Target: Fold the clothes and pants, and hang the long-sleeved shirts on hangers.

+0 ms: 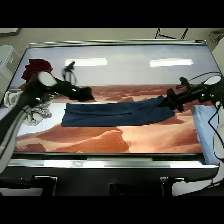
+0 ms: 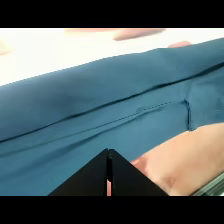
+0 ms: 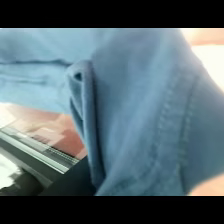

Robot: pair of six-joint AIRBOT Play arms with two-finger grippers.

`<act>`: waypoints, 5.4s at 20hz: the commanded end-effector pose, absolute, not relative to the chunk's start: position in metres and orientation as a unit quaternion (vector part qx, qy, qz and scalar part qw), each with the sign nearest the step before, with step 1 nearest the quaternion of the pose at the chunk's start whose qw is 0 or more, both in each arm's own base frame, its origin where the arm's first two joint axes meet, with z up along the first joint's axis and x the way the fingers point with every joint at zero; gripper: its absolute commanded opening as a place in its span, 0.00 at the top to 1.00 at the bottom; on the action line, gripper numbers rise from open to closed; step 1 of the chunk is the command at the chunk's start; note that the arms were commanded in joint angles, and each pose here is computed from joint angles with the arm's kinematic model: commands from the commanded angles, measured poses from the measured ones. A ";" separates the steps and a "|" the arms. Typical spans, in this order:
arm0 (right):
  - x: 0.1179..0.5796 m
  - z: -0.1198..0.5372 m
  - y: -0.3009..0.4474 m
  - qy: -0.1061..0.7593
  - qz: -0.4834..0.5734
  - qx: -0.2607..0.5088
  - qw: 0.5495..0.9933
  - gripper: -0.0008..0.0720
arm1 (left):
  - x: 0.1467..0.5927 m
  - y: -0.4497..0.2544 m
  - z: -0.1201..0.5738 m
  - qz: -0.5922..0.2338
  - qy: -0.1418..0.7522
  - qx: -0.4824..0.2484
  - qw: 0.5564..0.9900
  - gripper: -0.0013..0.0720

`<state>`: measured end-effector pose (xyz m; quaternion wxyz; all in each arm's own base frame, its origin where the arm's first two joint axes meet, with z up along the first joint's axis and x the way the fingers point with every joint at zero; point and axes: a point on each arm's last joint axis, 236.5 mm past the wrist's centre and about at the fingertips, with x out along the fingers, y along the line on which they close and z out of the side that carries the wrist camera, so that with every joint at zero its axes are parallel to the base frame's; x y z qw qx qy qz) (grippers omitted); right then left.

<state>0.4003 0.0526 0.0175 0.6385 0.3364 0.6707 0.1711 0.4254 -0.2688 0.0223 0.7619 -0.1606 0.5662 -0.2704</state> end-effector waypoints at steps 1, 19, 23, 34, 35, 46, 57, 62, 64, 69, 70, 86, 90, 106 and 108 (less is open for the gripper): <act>0.382 0.057 0.077 0.668 0.166 0.293 0.663 0.94 | 0.401 -0.353 -0.047 -0.272 0.591 -0.175 0.739 0.95; 0.349 0.164 0.155 0.594 0.230 0.303 0.709 0.94 | 0.382 -0.479 -0.061 -0.274 0.568 -0.409 0.659 0.95; 0.362 0.150 0.223 0.598 0.308 0.323 0.666 0.94 | 0.458 -0.340 0.000 -0.260 0.515 -0.295 0.762 0.95; 0.398 -0.009 0.439 0.628 0.304 0.533 0.478 0.18 | 0.444 -0.105 0.293 -0.185 0.223 -0.258 0.922 0.95; 0.406 0.006 0.443 0.600 0.332 0.553 0.473 0.14 | 0.438 -0.105 0.295 -0.187 0.224 -0.249 0.924 0.95; 0.391 -0.023 0.086 0.717 0.085 0.314 0.616 0.15 | 0.430 -0.095 0.286 -0.168 0.241 -0.207 0.933 0.95; 0.363 -0.083 0.198 0.687 0.243 0.402 0.554 0.14 | 0.429 -0.099 0.286 -0.166 0.247 -0.234 0.926 0.95; 0.359 -0.054 0.219 0.659 0.331 0.403 0.542 0.93 | 0.429 -0.099 0.286 -0.166 0.247 -0.234 0.926 0.95; 0.373 -0.012 0.212 0.618 0.393 0.416 0.540 0.93 | 0.429 -0.099 0.286 -0.166 0.247 -0.234 0.926 0.95; 0.438 0.059 0.086 0.574 0.296 0.405 0.647 0.94 | 0.430 -0.099 0.286 -0.166 0.246 -0.234 0.926 0.95; 0.449 0.073 0.047 0.558 0.255 0.406 0.678 0.94 | 0.430 -0.099 0.286 -0.166 0.246 -0.233 0.926 0.95; 0.385 0.189 -0.291 0.304 -0.125 0.549 0.769 0.94 | 0.430 -0.099 0.286 -0.166 0.245 -0.232 0.926 0.95; 0.331 0.180 -0.303 0.341 -0.180 0.555 0.737 0.94 | 0.430 -0.099 0.286 -0.166 0.245 -0.232 0.926 0.95; 0.139 -0.005 -0.272 0.607 -0.378 0.477 0.511 0.93 | 0.429 -0.100 0.288 -0.169 0.245 -0.236 0.925 0.95; 0.137 -0.017 -0.271 0.608 -0.381 0.474 0.509 0.93 | 0.429 -0.100 0.288 -0.169 0.245 -0.236 0.925 0.95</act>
